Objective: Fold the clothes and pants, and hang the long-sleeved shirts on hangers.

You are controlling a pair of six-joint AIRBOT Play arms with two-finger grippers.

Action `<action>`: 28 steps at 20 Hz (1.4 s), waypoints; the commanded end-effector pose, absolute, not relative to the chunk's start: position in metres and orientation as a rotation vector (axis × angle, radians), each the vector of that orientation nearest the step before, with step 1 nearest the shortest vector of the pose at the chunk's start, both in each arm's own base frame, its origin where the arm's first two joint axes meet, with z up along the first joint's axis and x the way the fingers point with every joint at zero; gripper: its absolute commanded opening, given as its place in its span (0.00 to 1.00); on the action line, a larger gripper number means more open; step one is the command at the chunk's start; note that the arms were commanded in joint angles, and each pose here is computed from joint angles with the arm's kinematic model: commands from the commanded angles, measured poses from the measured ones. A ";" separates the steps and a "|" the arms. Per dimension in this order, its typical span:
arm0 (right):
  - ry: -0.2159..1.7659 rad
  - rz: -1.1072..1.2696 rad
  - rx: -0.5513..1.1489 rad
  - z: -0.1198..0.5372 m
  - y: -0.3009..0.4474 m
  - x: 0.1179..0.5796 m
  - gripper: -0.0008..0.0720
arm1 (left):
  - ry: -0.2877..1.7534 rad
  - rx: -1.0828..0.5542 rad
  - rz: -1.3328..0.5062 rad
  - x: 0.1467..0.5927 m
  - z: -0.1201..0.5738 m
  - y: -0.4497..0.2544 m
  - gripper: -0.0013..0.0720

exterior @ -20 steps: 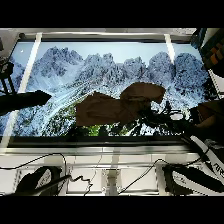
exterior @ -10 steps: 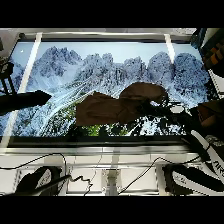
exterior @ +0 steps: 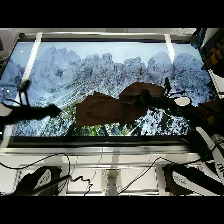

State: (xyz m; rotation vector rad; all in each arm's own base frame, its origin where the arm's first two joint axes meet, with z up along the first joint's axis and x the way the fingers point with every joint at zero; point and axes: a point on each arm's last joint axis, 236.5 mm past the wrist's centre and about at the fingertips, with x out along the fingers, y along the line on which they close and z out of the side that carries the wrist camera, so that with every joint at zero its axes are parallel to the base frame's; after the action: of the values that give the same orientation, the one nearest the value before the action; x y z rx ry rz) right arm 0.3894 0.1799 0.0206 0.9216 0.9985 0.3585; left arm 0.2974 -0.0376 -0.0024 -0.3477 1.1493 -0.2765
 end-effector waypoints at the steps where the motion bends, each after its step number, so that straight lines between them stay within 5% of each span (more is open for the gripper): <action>1: 0.971 0.385 0.861 0.032 0.179 0.393 0.04 | 1.325 -0.432 -0.321 0.249 -0.063 -0.058 0.89; 8: 0.975 0.382 0.840 0.030 0.177 0.392 0.04 | 1.104 -0.698 -0.205 0.308 -0.063 -0.062 0.89; 21: 0.970 0.362 0.769 0.022 0.169 0.394 0.03 | 1.158 -0.927 -0.146 0.363 -0.096 -0.115 0.86; 23: 0.974 0.360 0.753 0.020 0.168 0.393 0.04 | 1.169 -0.927 -0.150 0.370 -0.100 -0.116 0.49; 26: 0.975 0.358 0.744 0.019 0.167 0.393 0.04 | 1.182 -0.911 -0.182 0.368 -0.100 -0.120 0.05; 28: 0.975 0.358 0.738 0.019 0.166 0.393 0.03 | 1.180 -0.897 -0.197 0.367 -0.098 -0.121 0.04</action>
State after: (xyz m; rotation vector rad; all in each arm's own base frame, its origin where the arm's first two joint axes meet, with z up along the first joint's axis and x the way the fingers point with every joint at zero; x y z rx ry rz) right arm 0.3926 0.1675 0.0193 0.7514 0.9751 0.3591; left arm 0.3659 -0.1182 -0.0984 -0.9107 1.1764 -0.1763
